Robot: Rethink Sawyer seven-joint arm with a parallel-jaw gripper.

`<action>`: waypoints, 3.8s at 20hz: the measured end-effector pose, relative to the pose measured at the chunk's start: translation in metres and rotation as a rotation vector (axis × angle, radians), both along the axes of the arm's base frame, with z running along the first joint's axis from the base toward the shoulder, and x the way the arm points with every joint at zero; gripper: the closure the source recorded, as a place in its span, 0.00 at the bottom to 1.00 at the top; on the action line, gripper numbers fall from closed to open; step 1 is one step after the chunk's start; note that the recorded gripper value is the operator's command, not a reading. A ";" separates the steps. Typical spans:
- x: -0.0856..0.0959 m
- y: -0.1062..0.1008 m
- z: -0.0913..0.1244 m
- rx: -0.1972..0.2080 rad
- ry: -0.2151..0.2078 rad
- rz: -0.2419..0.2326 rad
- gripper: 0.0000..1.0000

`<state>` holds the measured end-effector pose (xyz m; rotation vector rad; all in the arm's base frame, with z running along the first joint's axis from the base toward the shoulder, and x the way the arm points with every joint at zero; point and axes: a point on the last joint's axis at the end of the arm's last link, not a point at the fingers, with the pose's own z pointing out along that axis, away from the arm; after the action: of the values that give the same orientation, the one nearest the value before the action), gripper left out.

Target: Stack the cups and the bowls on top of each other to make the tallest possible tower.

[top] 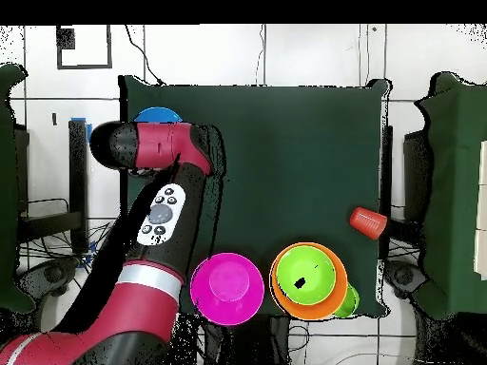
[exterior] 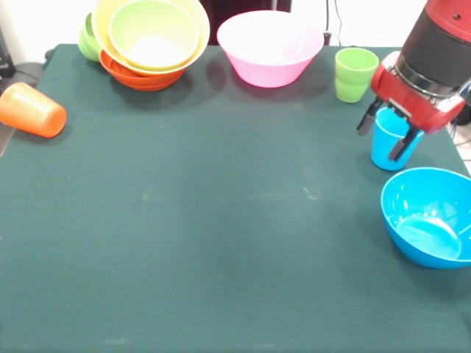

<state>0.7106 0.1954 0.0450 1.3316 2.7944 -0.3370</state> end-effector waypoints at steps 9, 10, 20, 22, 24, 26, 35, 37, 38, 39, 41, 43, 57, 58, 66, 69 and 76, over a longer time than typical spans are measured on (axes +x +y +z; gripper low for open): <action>-0.006 -0.022 -0.009 -0.064 0.014 0.056 0.00; -0.008 -0.024 -0.011 -0.077 0.018 0.069 0.00; -0.011 -0.023 -0.019 -0.090 0.029 0.115 0.00; -0.010 -0.020 -0.021 -0.075 0.031 0.112 0.00; -0.008 -0.019 -0.023 -0.056 0.033 0.106 0.00; -0.005 -0.023 -0.025 -0.031 0.034 0.092 0.00; 0.000 -0.021 -0.034 -0.014 0.088 0.079 0.00; 0.001 -0.015 -0.035 -0.014 0.103 0.083 0.00; 0.002 -0.008 -0.037 -0.014 0.125 0.087 0.00; 0.002 -0.003 -0.037 -0.015 0.141 0.091 0.00; 0.002 0.014 -0.040 -0.017 0.195 0.102 0.00; 0.001 0.026 -0.040 -0.019 0.231 0.110 0.00; 0.011 0.080 -0.033 -0.015 0.252 0.158 0.00; 0.013 0.081 -0.032 -0.016 0.248 0.158 0.00; 0.020 0.081 -0.027 -0.016 0.230 0.154 0.00; 0.021 0.081 -0.028 -0.016 0.223 0.156 0.00; 0.026 0.081 -0.030 -0.013 0.173 0.166 0.00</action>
<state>0.7370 0.2765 0.0146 1.1072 3.0121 -0.4844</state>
